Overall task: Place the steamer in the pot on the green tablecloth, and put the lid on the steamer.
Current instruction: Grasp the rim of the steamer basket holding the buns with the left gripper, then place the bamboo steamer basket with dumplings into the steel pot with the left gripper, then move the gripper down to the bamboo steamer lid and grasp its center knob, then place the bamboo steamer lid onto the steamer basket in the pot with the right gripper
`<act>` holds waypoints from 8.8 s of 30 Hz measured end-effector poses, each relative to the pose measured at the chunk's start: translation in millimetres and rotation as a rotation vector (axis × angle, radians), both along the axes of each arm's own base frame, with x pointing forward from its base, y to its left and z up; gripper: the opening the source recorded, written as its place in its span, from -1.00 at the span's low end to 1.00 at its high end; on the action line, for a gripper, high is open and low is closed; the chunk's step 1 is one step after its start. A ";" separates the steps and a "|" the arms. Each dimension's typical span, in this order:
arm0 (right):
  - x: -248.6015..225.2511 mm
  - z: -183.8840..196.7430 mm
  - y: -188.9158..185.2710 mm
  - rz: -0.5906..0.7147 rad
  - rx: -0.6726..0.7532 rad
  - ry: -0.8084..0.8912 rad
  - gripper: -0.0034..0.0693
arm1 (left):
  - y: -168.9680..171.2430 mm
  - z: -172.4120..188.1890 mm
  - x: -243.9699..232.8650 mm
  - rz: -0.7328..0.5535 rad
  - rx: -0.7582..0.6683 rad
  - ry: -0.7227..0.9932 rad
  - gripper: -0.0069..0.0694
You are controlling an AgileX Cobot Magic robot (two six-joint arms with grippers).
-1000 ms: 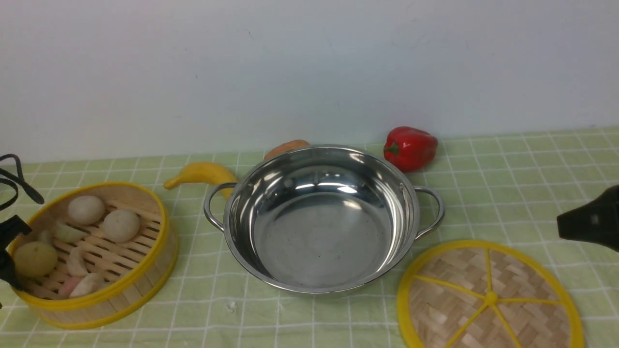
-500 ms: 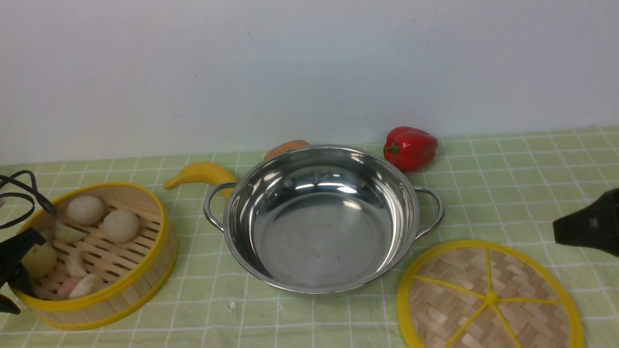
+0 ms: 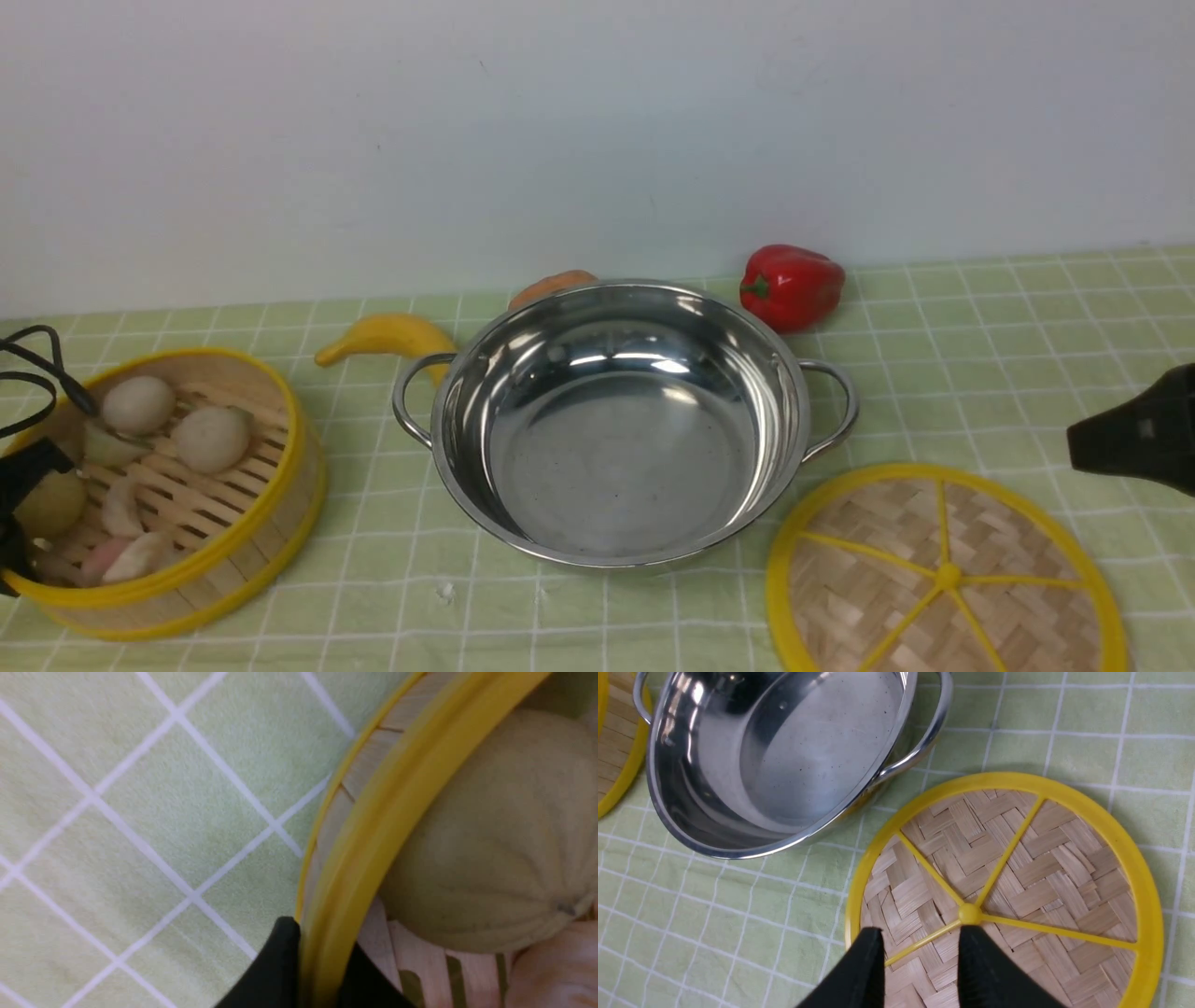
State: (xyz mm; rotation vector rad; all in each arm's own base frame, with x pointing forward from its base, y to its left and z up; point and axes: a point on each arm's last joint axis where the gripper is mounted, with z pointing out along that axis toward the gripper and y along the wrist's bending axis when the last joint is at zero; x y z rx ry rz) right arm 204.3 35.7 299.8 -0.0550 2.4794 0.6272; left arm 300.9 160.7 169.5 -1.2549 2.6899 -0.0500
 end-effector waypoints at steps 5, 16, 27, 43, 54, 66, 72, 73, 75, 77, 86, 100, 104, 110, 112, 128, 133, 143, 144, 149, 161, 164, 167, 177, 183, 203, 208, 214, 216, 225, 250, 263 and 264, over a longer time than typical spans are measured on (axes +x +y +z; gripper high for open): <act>-0.1 -0.1 0.1 0.001 0.000 0.002 -0.24 | 3.1 51.8 2.4 -0.073 0.080 -0.076 -0.74; -1.2 -0.5 0.6 0.009 0.002 0.012 -0.24 | -64.7 164.7 42.1 -0.483 0.123 -0.241 -0.74; -4.7 -1.7 2.2 0.036 0.009 0.048 -0.24 | -238.1 134.4 116.3 -1.016 0.126 -0.164 -0.74; -5.8 -2.1 2.6 0.044 0.010 0.058 -0.24 | -287.8 15.5 165.3 -1.159 0.073 0.021 -0.74; -5.7 -2.1 2.6 0.043 0.009 0.058 -0.24 | -295.6 -4.2 166.2 -1.181 0.008 0.041 -0.72; -5.9 -2.2 2.7 0.045 0.010 0.060 -0.24 | -296.4 19.9 175.3 -1.186 0.063 -0.036 0.11; -3.7 3.4 3.2 0.051 0.011 0.040 -0.24 | -292.5 101.7 170.5 -1.172 0.153 -0.236 0.55; -0.3 10.9 7.2 0.069 0.011 0.012 -0.24 | -290.0 132.3 161.7 -1.166 0.178 -0.301 0.61; 5.1 18.0 15.8 0.104 0.019 -0.012 -0.24 | -286.2 166.5 148.6 -1.158 0.205 -0.374 0.64; 12.9 25.9 32.6 0.163 0.033 -0.036 -0.24 | -281.8 203.6 130.6 -1.149 0.232 -0.455 0.66; 42.9 -12.2 77.7 0.185 -0.230 0.179 -0.24 | -254.6 333.7 30.4 -1.098 0.342 -0.778 0.43; 85.1 -92.8 79.2 0.115 -0.471 0.346 -0.24 | -203.6 332.5 -181.6 -1.155 0.384 -0.969 -0.88; 87.7 -101.4 81.9 0.118 -0.458 0.366 -0.24 | -195.4 294.0 -209.1 -1.090 0.422 -1.112 -0.88; 89.6 -109.5 85.1 0.129 -0.440 0.389 -0.24 | -188.7 236.0 -226.0 -1.001 0.467 -1.268 -0.88; 90.4 -114.4 85.7 0.130 -0.442 0.405 -0.24 | -187.8 222.1 -227.3 -0.986 0.473 -1.287 -0.88; 91.7 -116.5 84.2 0.162 -0.507 0.509 -0.51 | -187.7 198.0 -225.3 -0.963 0.457 -1.282 -0.85; 102.9 -66.0 81.6 0.167 -0.572 0.443 -0.51 | -187.6 198.0 -225.2 -0.964 0.458 -1.282 -0.85; 147.6 22.8 125.0 0.186 -0.411 0.138 -0.51 | -184.6 197.7 -224.3 -0.988 0.538 -1.260 -0.84; 151.3 21.4 135.3 0.206 -0.413 0.139 -0.51 | -184.1 197.6 -224.2 -0.992 0.552 -1.256 -0.84; 164.0 12.7 164.5 0.249 -0.407 0.113 -0.51 | -183.7 197.5 -224.0 -0.990 0.556 -1.252 -0.84; 162.8 7.6 187.6 0.287 -0.388 0.110 -0.51 | -182.4 194.9 -224.1 -1.001 0.567 -1.217 -0.84; 160.8 13.1 186.4 0.285 -0.383 0.099 -0.51 | -182.4 194.9 -224.1 -1.001 0.567 -1.217 -0.84; 157.8 27.1 184.6 0.280 -0.369 0.065 -0.51 | -182.4 194.9 -224.1 -1.001 0.568 -1.217 -0.84; 154.7 54.8 192.2 0.339 -0.367 -0.056 -0.51 | -182.3 194.9 -224.1 -0.999 0.566 -1.217 -0.84; 153.2 63.9 216.6 0.360 -0.328 -0.230 -0.51 | -182.3 194.9 -224.1 -0.999 0.567 -1.217 -0.84; 128.6 95.7 204.3 0.260 -0.222 -0.589 -0.51 | -181.3 194.9 -223.8 -1.005 0.591 -1.209 -0.84; 104.5 79.3 189.7 0.225 -0.110 -0.696 -0.51 | -181.3 194.9 -223.8 -1.005 0.591 -1.209 -0.84; 103.7 5.1 193.6 0.253 -0.078 -0.699 -0.51 | -181.3 194.9 -223.8 -1.005 0.591 -1.209 -0.84; 107.2 -12.8 196.9 0.261 -0.079 -0.688 -0.51 | -181.3 194.9 -223.8 -1.005 0.591 -1.209 -0.84; 124.6 -55.0 212.4 0.284 -0.067 -0.721 -0.51 | -181.3 194.9 -223.8 -1.005 0.591 -1.209 -0.84; 137.0 -111.1 223.1 0.323 -0.101 -0.705 -0.51 | -181.2 194.6 -223.8 -1.007 0.591 -1.205 -0.84; 140.0 -129.2 225.6 0.331 -0.109 -0.697 -0.51 | -181.2 194.6 -223.8 -1.007 0.591 -1.205 -0.84; 140.0 -129.2 225.6 0.331 -0.109 -0.697 -0.51 | -181.2 194.6 -223.8 -1.007 0.591 -1.205 -0.84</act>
